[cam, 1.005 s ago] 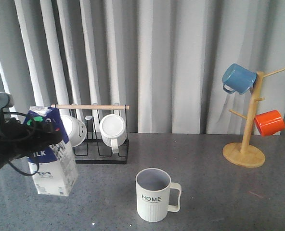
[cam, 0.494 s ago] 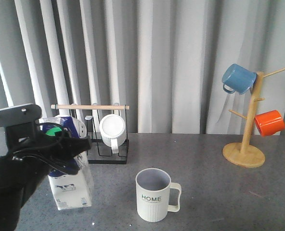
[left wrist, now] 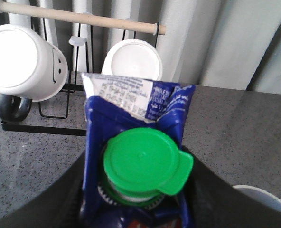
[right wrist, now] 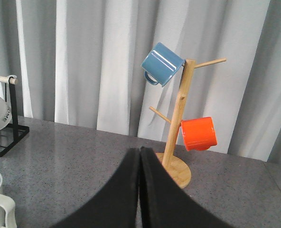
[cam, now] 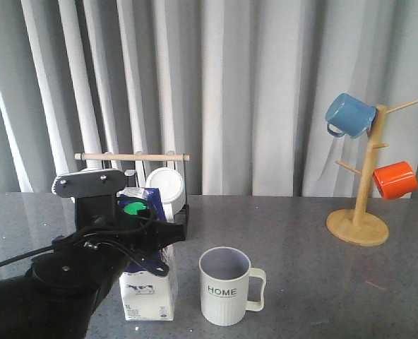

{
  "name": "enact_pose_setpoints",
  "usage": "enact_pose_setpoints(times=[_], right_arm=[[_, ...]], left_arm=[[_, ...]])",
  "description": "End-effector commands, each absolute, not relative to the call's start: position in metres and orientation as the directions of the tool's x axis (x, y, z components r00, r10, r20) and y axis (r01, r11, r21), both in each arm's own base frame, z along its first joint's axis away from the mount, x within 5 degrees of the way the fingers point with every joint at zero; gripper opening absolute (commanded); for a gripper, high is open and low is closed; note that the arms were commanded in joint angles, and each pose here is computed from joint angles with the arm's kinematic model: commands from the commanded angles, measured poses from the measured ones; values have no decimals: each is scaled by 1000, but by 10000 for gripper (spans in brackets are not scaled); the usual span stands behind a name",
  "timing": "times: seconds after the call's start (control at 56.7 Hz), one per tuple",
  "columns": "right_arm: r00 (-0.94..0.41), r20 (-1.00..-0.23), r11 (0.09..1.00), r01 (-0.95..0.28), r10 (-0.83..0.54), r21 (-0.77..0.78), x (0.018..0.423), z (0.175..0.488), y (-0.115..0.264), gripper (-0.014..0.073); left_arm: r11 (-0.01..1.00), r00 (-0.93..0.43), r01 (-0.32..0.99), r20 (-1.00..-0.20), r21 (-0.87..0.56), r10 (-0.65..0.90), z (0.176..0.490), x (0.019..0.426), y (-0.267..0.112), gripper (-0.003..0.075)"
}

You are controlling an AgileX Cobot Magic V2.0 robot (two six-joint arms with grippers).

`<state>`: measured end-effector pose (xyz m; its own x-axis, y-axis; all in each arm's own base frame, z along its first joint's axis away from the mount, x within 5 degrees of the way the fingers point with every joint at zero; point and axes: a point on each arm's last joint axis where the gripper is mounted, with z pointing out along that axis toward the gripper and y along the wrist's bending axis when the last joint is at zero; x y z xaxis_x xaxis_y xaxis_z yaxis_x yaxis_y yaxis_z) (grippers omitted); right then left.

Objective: Place milk next to cup
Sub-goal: 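Lift the milk carton and carry it toward the white mug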

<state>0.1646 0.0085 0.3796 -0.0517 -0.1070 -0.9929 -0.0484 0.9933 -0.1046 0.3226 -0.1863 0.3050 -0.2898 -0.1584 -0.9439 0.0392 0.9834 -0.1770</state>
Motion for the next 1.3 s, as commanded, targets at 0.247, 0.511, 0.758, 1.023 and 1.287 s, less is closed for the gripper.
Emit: enact_pose_setpoints(times=[0.247, 0.511, 0.758, 1.023, 1.287], right_arm=[[57, -993, 993, -42, -106, -108, 162, 398, 8, -8], [57, -993, 993, -42, -106, -108, 162, 398, 8, -8], [57, -993, 993, -42, -106, -108, 162, 398, 8, -8], [57, -993, 993, -42, -106, -108, 162, 398, 8, -8], [57, -993, 993, -42, -106, -108, 162, 398, 8, -8]], left_arm=[[981, -239, 102, -962, -163, -135, 320, 331, -198, 125], [981, -240, 103, -961, -162, -134, 320, 331, -198, 125], [982, -241, 98, -961, -162, -134, 318, 332, -198, 125], [984, -261, 86, -957, -156, -129, 308, 337, -202, 125], [981, -285, 70, -946, -181, -154, 303, 336, -205, 125]])
